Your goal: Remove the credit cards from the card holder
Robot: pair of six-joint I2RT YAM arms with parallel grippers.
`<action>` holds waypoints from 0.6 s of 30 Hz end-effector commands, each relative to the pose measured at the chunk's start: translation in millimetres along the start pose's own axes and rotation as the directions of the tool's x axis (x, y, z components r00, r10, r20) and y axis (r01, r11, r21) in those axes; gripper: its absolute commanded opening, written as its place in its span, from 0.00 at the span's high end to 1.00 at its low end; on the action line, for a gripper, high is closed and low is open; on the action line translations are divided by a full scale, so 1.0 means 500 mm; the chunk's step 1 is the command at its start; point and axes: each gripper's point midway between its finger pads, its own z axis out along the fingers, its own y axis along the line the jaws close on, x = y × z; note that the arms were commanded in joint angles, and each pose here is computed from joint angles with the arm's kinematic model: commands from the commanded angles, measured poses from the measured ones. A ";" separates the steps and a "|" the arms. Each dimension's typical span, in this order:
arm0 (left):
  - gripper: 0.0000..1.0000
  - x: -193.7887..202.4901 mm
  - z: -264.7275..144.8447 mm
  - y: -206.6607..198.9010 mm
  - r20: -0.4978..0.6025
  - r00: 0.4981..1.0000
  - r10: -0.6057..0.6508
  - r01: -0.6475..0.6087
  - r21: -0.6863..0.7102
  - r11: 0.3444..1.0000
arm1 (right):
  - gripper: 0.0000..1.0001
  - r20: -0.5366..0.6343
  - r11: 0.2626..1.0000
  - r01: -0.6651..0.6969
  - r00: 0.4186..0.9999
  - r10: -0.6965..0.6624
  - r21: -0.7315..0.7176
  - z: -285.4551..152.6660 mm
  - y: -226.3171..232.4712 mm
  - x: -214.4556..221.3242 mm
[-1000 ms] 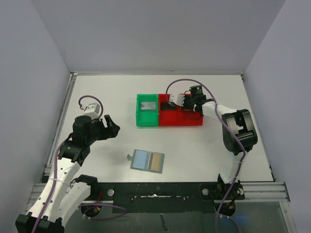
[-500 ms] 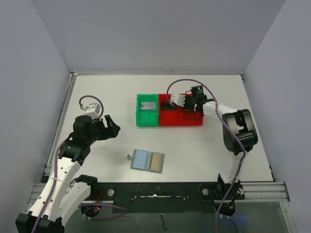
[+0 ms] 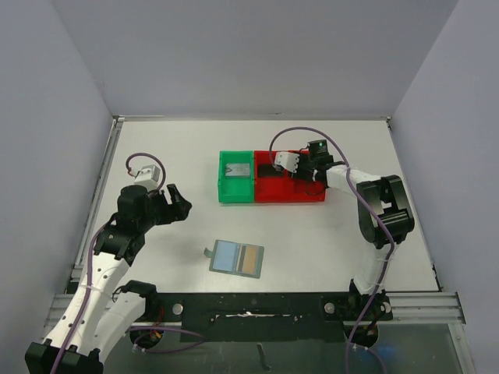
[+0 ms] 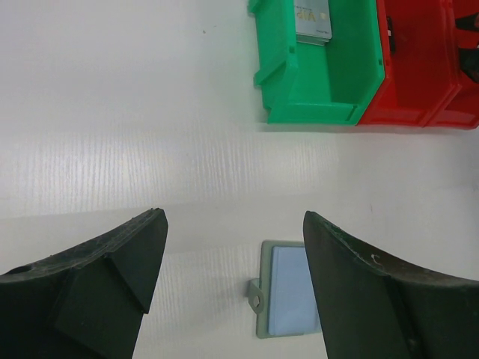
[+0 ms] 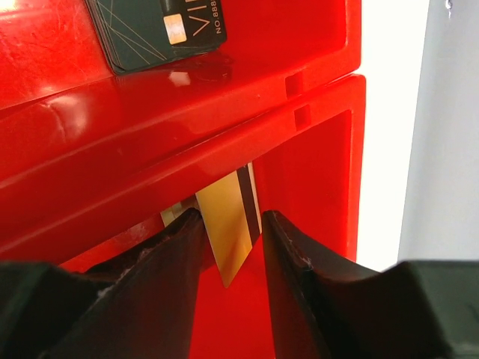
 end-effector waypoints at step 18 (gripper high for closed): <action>0.26 -0.030 0.000 0.003 0.058 0.998 0.007 -0.006 -0.015 1.000 | 0.48 0.068 0.997 -0.079 0.995 0.077 0.027 -0.023 -0.059 -0.031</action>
